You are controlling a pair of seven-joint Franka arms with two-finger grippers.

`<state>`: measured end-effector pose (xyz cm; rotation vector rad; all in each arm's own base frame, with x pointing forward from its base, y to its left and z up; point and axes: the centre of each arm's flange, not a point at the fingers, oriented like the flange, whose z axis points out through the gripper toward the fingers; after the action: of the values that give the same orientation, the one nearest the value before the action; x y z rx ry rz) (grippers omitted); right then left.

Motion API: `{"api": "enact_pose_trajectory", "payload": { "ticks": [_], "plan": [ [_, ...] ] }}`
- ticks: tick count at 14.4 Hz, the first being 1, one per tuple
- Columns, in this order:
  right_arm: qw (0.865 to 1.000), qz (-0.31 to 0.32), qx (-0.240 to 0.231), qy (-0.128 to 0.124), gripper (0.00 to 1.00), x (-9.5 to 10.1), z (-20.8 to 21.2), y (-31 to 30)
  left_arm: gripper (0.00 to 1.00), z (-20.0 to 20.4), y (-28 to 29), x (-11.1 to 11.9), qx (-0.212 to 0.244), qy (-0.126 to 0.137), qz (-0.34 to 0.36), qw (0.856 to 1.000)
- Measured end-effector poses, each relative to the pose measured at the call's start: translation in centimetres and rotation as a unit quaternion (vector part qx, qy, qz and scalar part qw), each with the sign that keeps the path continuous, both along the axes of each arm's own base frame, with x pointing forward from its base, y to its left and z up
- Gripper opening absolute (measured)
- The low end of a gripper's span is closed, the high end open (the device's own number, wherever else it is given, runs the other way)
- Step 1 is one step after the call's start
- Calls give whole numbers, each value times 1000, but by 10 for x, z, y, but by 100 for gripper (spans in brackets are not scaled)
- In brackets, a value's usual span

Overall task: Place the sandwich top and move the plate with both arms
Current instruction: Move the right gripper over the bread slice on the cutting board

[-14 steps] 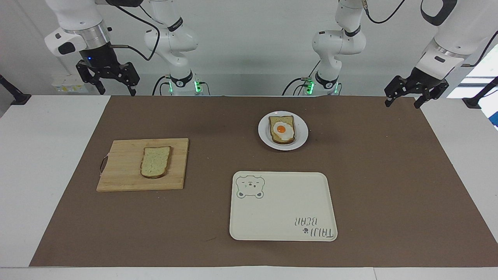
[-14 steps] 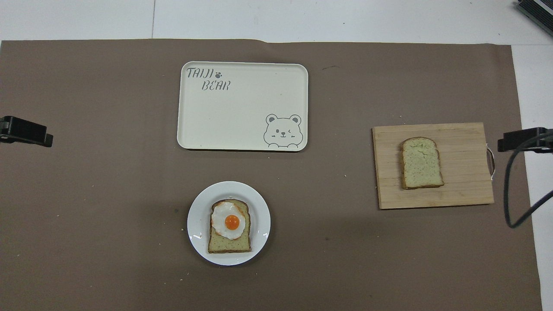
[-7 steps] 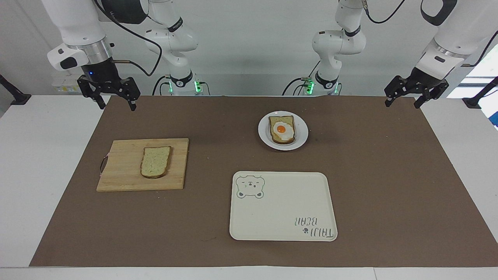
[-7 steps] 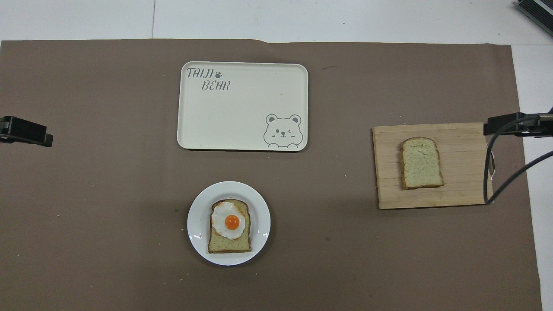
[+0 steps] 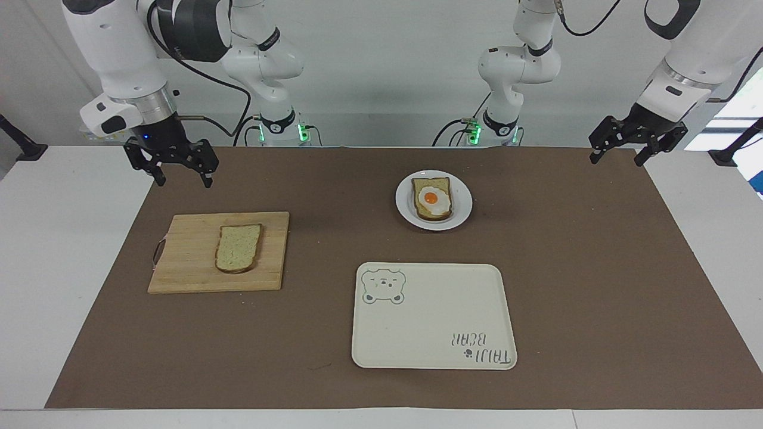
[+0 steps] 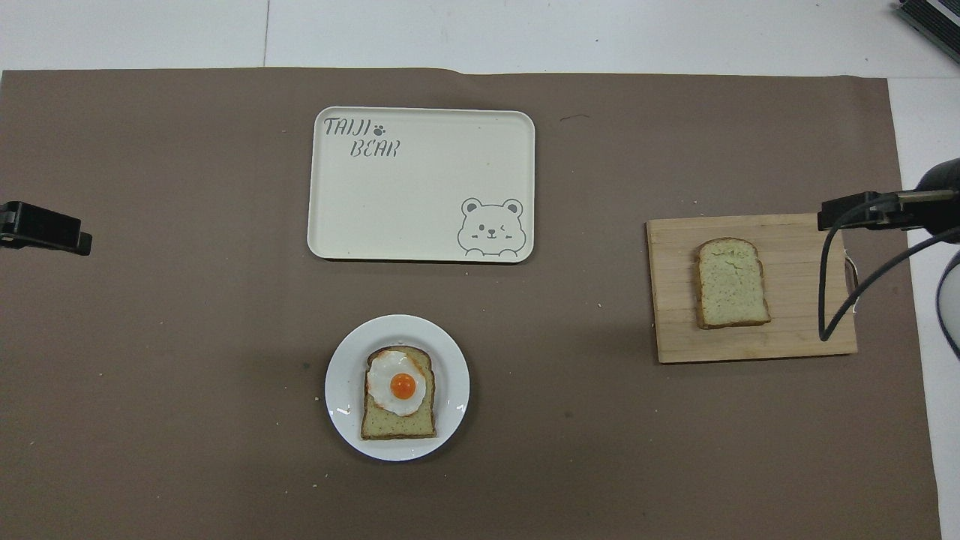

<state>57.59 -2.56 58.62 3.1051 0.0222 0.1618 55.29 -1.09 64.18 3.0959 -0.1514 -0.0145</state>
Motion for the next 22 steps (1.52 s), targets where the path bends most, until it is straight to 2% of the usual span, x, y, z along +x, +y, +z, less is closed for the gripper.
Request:
{"api": "enact_pose_trajectory", "payload": {
  "ticks": [2, 7, 17, 20, 22],
  "plan": [
    [1000, 21, -4, -8, 100, 9, -21, -7, 100, 0, 0, 0, 0, 0, 0, 1000],
    [999, 46, 20, -2, 100, 29, -67, -15, 100, 0, 0, 0, 0, 0, 0, 1000],
    [998, 44, 42, -5, 100, 61, -146, -27, 100, 0, 0, 0, 0, 0, 0, 1000],
    [998, 40, 52, 4, 100, 65, -171, -26, 100, 0, 0, 0, 0, 0, 0, 1000],
    [997, 63, 50, 9, 100, 61, -188, -30, 100, 0, 0, 0, 0, 0, 0, 1000]
  ]
}}
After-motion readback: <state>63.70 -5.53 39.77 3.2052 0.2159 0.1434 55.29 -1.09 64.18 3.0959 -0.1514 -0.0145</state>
